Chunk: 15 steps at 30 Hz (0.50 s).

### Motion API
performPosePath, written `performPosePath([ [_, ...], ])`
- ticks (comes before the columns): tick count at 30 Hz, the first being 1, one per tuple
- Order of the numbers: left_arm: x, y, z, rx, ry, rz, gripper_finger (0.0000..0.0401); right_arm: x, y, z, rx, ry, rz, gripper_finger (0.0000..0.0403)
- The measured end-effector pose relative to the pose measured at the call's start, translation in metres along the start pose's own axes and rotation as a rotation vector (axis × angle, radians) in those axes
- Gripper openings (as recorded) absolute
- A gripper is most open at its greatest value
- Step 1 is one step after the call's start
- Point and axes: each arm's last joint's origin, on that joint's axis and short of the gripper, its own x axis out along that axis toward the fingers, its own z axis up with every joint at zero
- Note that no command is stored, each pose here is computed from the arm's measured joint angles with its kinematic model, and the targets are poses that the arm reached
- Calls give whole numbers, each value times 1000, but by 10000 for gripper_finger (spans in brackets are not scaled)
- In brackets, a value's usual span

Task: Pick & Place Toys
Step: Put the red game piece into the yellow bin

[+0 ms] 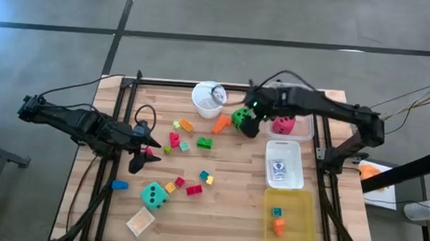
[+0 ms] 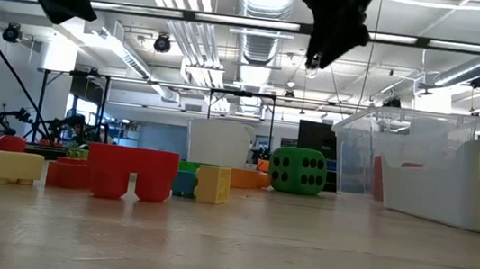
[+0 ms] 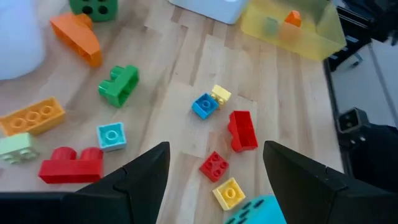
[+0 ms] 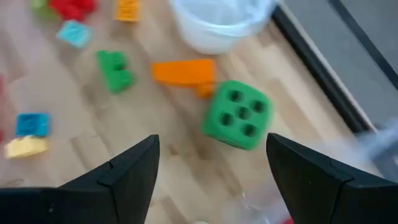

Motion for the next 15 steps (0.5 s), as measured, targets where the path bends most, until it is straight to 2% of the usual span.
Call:
performPosePath([
  [3, 0, 1, 0, 9, -13, 24, 263, 8, 27, -6, -87, 18, 31, 286],
  [9, 0, 2, 1, 56, -32, 58, 263, 27, 85, -26, -385, 63, 89, 286],
  [15, 6, 0, 4, 48, -122, 38, 263, 33, 124, -44, -443, 40, 102, 286],
])
